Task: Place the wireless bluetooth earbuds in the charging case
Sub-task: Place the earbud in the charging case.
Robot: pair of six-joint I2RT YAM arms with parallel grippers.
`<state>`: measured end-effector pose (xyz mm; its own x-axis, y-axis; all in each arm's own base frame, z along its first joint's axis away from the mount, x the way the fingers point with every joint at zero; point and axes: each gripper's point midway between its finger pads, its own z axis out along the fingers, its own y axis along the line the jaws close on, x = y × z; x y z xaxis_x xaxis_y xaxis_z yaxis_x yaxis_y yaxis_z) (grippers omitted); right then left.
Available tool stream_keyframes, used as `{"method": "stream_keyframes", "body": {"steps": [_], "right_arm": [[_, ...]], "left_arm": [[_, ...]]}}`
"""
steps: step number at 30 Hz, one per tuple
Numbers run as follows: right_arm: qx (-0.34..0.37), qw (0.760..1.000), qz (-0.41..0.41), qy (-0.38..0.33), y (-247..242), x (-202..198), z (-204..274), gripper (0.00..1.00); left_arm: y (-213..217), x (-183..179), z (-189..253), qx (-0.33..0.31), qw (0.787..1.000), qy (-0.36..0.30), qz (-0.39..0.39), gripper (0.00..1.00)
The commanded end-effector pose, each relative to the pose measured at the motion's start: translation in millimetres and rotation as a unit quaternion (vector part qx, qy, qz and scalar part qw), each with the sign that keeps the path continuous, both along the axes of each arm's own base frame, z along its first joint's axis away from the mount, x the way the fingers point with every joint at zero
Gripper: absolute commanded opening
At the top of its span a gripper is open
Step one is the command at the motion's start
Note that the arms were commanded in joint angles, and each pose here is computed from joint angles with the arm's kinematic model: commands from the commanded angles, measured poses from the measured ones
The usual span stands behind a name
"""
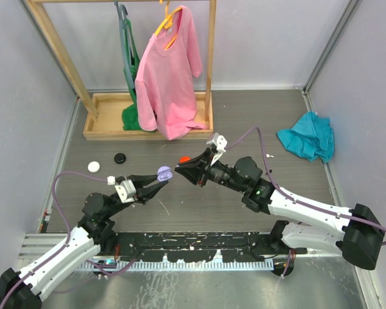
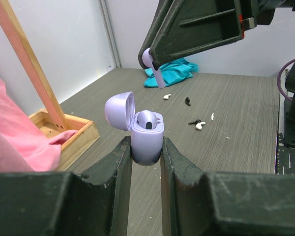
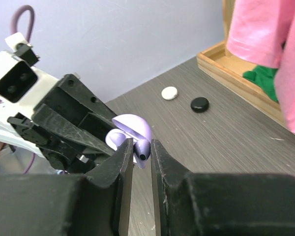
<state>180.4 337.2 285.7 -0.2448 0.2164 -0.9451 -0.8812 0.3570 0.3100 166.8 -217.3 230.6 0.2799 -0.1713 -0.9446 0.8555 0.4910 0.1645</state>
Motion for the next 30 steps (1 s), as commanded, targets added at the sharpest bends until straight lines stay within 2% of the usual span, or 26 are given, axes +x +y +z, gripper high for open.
{"method": "stream_keyframes", "body": {"steps": [1,10,30], "right_arm": [[0.077,0.996,0.019,-0.041,8.6,-11.2,37.6,0.16],[0.086,0.996,0.010,-0.038,18.2,-7.3,30.8,0.16],[0.106,0.993,0.043,-0.016,31.1,-16.9,20.2,0.16]], "left_arm": [[2.5,-3.3,21.2,-0.031,0.999,-0.031,0.000,0.00],[1.6,-5.1,23.7,-0.036,0.999,-0.029,-0.006,0.00],[5.2,-3.5,30.6,-0.056,0.998,-0.026,0.003,0.00]]}}
